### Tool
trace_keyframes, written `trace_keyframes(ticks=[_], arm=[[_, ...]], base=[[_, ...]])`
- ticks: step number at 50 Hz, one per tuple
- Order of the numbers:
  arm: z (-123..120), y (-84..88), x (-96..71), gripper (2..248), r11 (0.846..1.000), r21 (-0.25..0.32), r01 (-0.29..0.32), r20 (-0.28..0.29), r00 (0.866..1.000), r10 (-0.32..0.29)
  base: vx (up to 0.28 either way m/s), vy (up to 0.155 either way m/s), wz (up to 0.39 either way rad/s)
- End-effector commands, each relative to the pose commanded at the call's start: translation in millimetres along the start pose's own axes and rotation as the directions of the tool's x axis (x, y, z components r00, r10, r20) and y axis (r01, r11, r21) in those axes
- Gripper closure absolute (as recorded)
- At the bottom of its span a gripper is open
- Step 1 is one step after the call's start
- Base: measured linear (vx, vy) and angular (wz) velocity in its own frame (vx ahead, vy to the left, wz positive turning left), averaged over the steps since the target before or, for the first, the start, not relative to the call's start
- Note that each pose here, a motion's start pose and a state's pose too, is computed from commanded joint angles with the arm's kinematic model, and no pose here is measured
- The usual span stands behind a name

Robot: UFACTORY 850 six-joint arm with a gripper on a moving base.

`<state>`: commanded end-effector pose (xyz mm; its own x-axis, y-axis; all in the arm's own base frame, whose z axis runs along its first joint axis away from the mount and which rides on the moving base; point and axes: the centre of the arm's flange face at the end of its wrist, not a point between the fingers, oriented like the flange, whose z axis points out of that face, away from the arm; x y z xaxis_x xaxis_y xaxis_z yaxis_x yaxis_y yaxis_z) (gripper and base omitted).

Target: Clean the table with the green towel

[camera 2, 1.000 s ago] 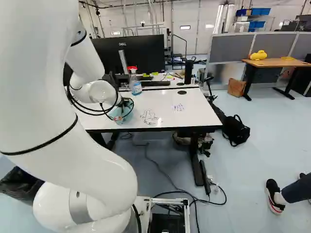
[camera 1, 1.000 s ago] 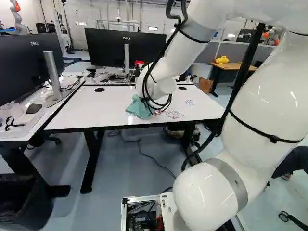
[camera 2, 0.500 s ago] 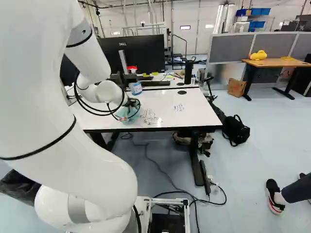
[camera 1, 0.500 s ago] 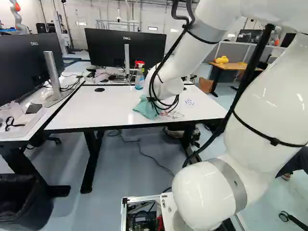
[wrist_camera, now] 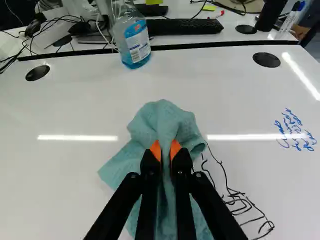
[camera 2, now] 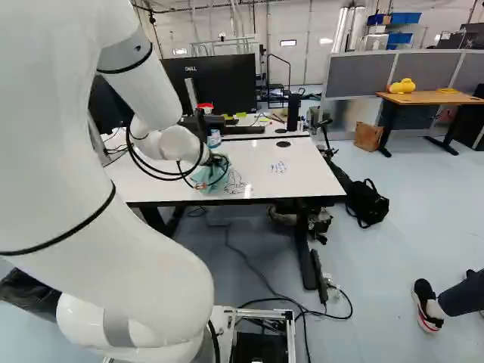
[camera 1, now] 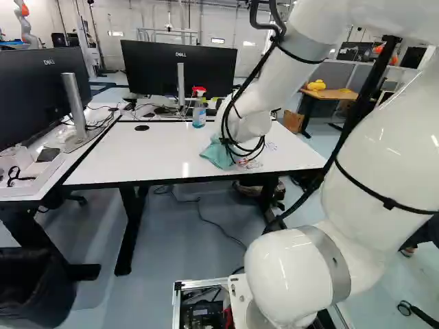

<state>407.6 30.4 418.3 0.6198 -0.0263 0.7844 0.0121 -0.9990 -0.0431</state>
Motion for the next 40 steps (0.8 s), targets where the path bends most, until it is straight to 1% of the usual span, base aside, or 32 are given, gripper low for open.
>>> trace_keyframes(ticks=[20,40], arm=[[-5.6,29.7,-3.1,210,0.997,-0.057,-0.045,-0.005,0.999,0.045],[-11.9,59.1,-6.9,210,0.989,-0.115,-0.091,-0.012,0.996,0.09]], base=[[0.0,0.0,0.0],[0.0,0.0,0.0]])
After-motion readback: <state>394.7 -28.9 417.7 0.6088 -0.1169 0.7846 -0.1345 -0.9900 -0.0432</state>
